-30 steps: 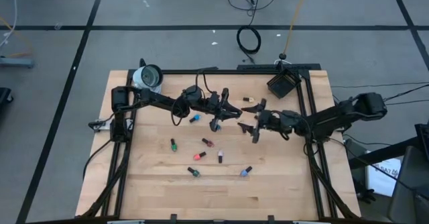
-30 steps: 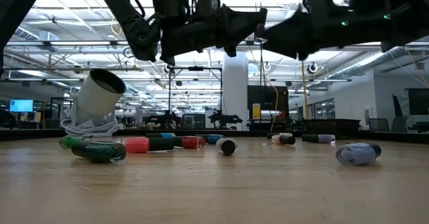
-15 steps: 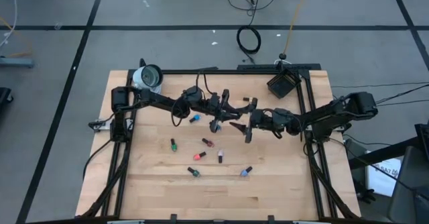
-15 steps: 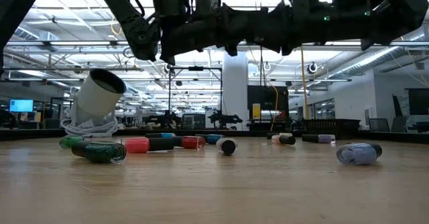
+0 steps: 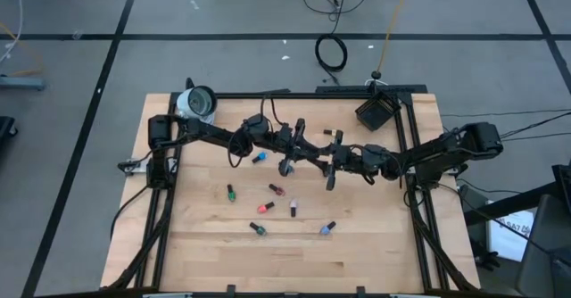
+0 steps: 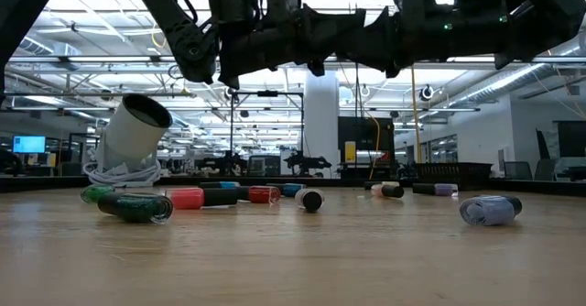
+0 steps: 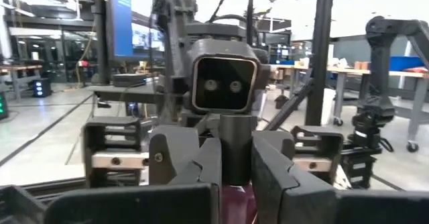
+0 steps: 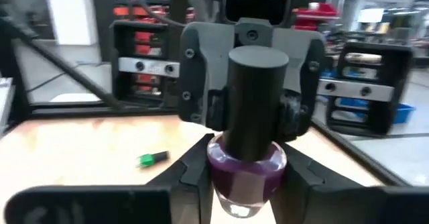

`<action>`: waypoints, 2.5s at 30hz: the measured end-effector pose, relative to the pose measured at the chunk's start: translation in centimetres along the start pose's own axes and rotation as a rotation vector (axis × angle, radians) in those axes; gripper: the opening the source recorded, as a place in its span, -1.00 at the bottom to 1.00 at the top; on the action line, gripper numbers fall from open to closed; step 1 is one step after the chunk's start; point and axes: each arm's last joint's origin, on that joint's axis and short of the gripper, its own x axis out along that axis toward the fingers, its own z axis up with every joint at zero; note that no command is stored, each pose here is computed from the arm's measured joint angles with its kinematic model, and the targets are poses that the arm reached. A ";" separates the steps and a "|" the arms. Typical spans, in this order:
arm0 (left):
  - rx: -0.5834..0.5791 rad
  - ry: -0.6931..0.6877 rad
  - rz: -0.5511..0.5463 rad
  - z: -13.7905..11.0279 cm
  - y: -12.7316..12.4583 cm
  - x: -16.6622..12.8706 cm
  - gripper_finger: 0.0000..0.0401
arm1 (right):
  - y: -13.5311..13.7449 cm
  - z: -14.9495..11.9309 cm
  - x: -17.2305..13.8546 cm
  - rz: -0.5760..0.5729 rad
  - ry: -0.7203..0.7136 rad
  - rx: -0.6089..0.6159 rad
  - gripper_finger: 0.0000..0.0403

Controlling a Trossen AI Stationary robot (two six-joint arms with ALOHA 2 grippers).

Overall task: Pick & Place Nail Polish
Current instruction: Put the purple nail polish into the black bin

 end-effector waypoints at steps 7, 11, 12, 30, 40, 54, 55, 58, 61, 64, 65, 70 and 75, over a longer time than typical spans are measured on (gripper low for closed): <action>-0.029 0.008 0.004 -0.1 -0.2 0.2 -0.53 | 0.0 -0.1 0.0 0.011 0.007 -0.009 -0.54; -0.033 0.005 0.017 -0.1 -0.3 0.2 -0.41 | 0.0 -0.1 0.0 0.005 0.011 -0.009 -0.54; -0.033 0.005 0.019 0.0 -0.3 0.2 -0.39 | 0.0 -0.1 0.0 0.004 0.012 -0.008 -0.54; 0.027 0.025 0.177 2.3 0.0 -0.2 0.13 | -1.5 0.6 -1.4 -0.150 0.145 -0.007 -0.54; 0.070 0.331 0.514 3.6 0.1 -1.9 0.22 | -6.0 2.3 -5.2 -0.427 0.305 0.035 -0.54; 0.028 0.612 0.704 1.6 0.0 -3.3 0.23 | -15.4 -1.0 -10.1 -0.962 0.593 0.209 -0.54; 0.027 0.620 0.704 1.6 0.0 -3.3 0.23 | -15.8 -1.4 -10.4 -0.974 0.606 0.226 -0.54; 0.023 0.646 0.702 1.4 0.0 -3.4 0.23 | -16.8 -3.0 -11.4 -1.001 0.634 0.284 -0.54; 0.025 0.646 0.709 1.4 0.0 -3.4 0.23 | -17.4 -4.1 -12.0 -0.983 0.598 0.325 -0.54; 0.027 0.647 0.719 1.4 0.0 -3.5 0.23 | -17.5 -4.9 -12.5 -0.983 0.582 0.344 -0.54; 0.026 0.647 0.719 1.4 0.0 -3.5 0.23 | -17.4 -5.1 -12.6 -0.991 0.586 0.349 -0.53; 0.025 0.646 0.720 1.4 0.0 -3.5 0.23 | -17.5 -5.2 -12.7 -0.996 0.583 0.348 -0.27; 0.022 0.644 0.721 1.4 0.0 -3.4 0.23 | -17.5 -5.2 -12.7 -0.989 0.595 0.326 -0.07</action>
